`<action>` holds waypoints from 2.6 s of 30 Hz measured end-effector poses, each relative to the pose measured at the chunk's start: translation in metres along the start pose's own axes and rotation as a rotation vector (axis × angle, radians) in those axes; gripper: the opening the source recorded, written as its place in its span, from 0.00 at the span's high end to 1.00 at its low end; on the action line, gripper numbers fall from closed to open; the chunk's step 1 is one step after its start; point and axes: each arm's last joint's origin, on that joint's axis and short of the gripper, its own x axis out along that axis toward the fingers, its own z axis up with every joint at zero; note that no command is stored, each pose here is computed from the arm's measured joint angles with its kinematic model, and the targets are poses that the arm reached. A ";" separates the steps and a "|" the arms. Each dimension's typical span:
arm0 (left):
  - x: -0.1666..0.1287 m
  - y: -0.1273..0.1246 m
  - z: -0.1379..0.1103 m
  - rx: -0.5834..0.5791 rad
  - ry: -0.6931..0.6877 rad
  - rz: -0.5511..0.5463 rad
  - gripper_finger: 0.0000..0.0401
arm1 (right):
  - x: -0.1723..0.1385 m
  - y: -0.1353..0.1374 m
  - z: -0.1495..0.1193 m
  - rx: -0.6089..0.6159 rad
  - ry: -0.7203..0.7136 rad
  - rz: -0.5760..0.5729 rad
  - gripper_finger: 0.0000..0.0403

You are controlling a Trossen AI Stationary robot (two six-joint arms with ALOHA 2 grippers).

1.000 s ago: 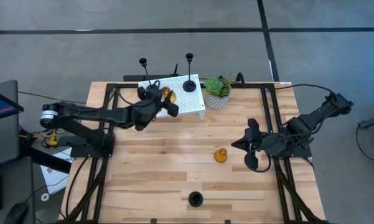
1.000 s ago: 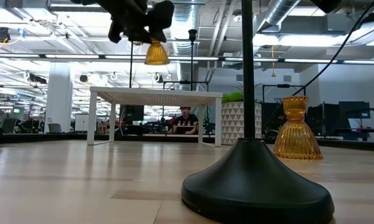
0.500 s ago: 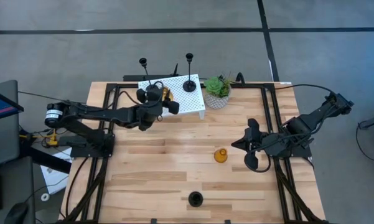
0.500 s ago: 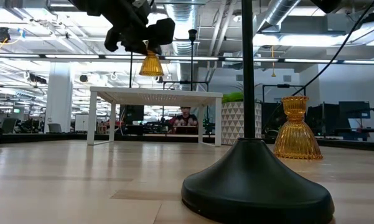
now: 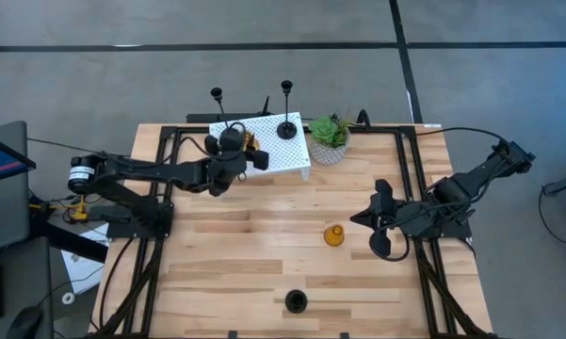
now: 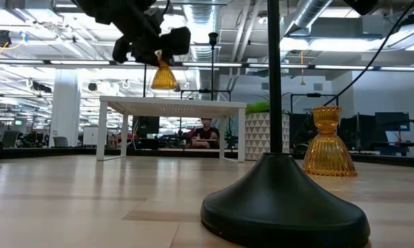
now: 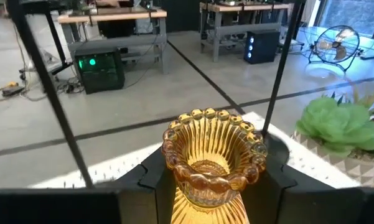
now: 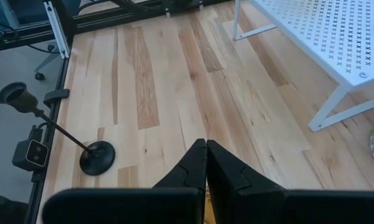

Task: Pick & Place candle stick holders
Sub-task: Put the left yellow glass candle holder on the shelf

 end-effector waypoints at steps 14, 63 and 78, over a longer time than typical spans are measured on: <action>0.009 0.010 -0.015 -0.037 0.029 0.015 0.65 | 0.000 -0.001 -0.001 -0.003 0.008 -0.011 1.00; 0.026 0.006 -0.028 -0.036 0.096 -0.050 0.42 | 0.000 -0.001 -0.001 0.036 -0.001 -0.026 1.00; 0.023 0.005 -0.023 -0.062 0.119 -0.156 0.24 | 0.000 -0.001 -0.001 0.036 -0.001 -0.026 1.00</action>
